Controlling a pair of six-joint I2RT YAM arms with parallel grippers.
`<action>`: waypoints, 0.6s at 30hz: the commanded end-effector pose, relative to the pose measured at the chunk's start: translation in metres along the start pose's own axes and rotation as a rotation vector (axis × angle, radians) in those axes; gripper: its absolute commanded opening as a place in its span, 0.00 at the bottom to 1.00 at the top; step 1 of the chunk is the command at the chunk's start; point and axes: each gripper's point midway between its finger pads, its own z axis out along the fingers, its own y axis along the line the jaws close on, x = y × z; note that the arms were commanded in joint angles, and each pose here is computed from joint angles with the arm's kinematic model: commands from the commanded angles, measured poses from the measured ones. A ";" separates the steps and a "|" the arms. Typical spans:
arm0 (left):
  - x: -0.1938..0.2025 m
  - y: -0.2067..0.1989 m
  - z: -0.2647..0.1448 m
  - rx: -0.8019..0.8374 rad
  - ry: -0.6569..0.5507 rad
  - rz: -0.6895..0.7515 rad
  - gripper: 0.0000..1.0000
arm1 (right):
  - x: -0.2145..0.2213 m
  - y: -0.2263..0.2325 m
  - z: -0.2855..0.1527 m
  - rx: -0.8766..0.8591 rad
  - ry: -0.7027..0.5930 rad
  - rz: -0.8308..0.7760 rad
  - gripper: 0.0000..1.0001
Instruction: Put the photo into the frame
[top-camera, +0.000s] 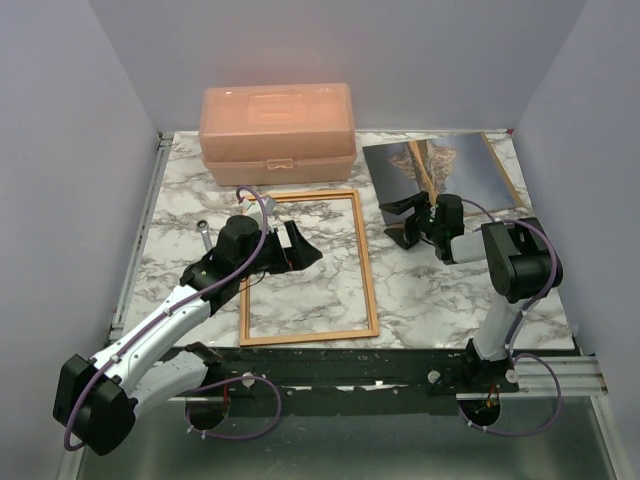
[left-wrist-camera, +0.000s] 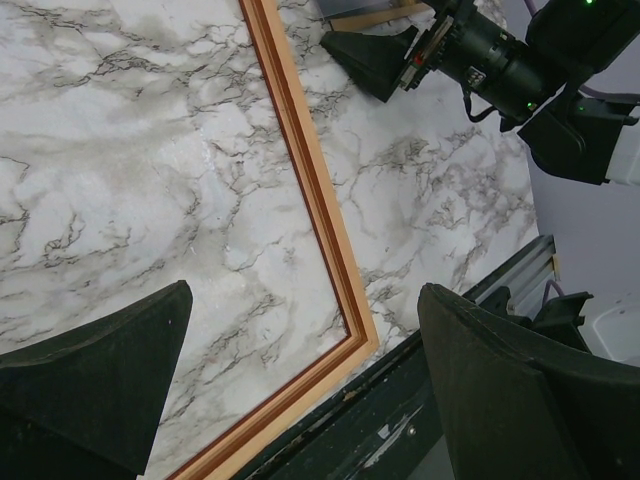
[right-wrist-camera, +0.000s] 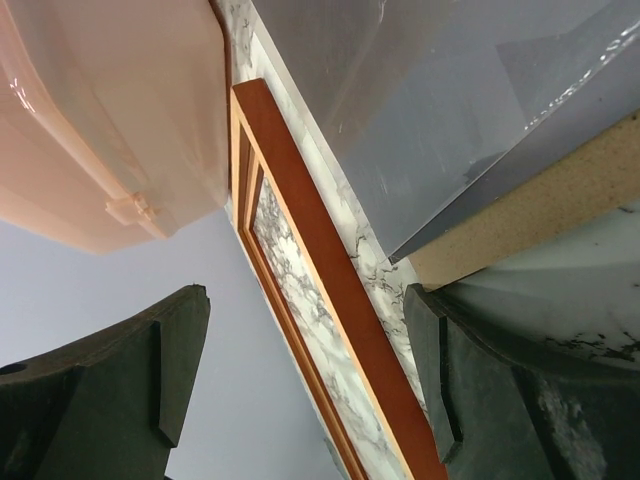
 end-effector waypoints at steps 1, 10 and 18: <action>0.002 -0.001 0.000 0.021 0.004 0.013 0.98 | -0.012 0.000 0.001 0.024 -0.062 -0.003 0.87; 0.005 0.002 0.001 0.012 0.009 0.013 0.98 | -0.004 0.017 -0.014 -0.090 -0.059 0.013 0.86; 0.005 0.005 0.000 0.004 0.008 0.018 0.99 | -0.010 0.019 -0.044 -0.115 -0.168 -0.014 0.86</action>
